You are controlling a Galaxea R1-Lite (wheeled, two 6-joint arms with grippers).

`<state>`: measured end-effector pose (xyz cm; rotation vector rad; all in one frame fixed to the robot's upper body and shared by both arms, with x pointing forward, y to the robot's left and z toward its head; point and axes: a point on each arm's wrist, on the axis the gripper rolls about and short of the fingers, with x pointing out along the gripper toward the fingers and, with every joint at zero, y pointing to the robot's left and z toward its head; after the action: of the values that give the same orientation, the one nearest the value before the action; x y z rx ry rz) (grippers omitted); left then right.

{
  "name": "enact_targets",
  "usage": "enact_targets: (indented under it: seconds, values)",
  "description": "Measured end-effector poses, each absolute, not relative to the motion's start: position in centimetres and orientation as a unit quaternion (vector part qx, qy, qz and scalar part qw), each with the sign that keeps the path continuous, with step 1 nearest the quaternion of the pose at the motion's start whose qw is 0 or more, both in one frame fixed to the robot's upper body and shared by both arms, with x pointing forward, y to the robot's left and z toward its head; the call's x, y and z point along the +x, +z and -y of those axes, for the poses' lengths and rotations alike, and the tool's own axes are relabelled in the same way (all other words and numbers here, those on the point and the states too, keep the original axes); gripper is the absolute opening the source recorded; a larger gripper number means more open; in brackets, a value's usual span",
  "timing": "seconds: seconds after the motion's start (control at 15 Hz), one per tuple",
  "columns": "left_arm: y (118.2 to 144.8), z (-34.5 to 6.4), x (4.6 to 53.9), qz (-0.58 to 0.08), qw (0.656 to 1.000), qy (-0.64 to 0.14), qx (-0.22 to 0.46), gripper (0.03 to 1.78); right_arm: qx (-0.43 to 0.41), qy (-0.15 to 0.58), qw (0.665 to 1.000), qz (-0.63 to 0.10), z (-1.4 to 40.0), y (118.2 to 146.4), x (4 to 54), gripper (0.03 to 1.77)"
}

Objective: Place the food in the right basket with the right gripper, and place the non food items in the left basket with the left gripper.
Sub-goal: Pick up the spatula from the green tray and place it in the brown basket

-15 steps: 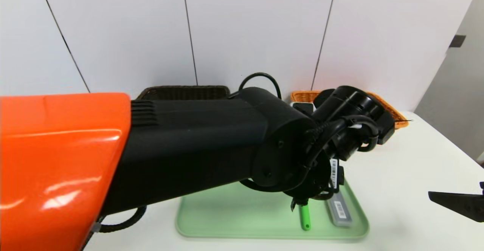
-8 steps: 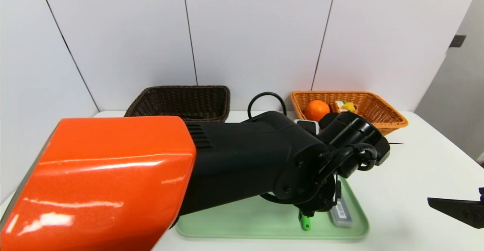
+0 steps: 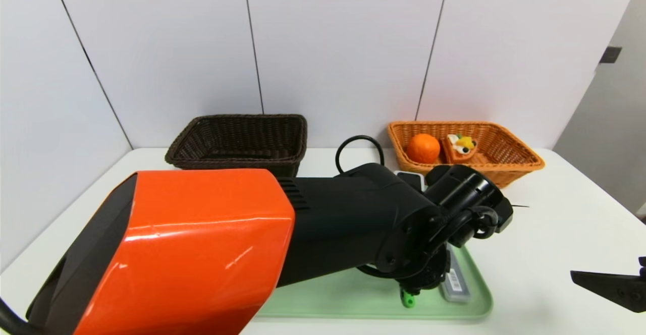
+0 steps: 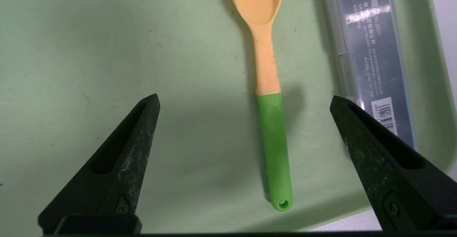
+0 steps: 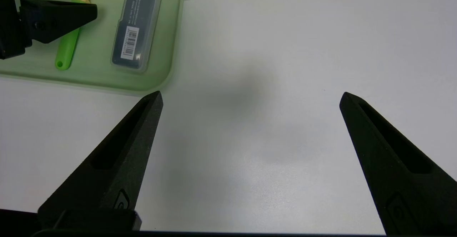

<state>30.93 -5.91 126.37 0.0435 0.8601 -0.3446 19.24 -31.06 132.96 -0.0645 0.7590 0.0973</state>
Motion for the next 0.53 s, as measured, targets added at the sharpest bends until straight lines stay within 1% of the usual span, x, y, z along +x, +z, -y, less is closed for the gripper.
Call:
enact_targets:
  seconds: [0.53]
  values:
    - [125.1,6.1,32.0,-0.416,0.896,-0.156,0.026,1.69,-0.032,0.049,0.924,-0.377,31.1,132.5,19.1,1.71]
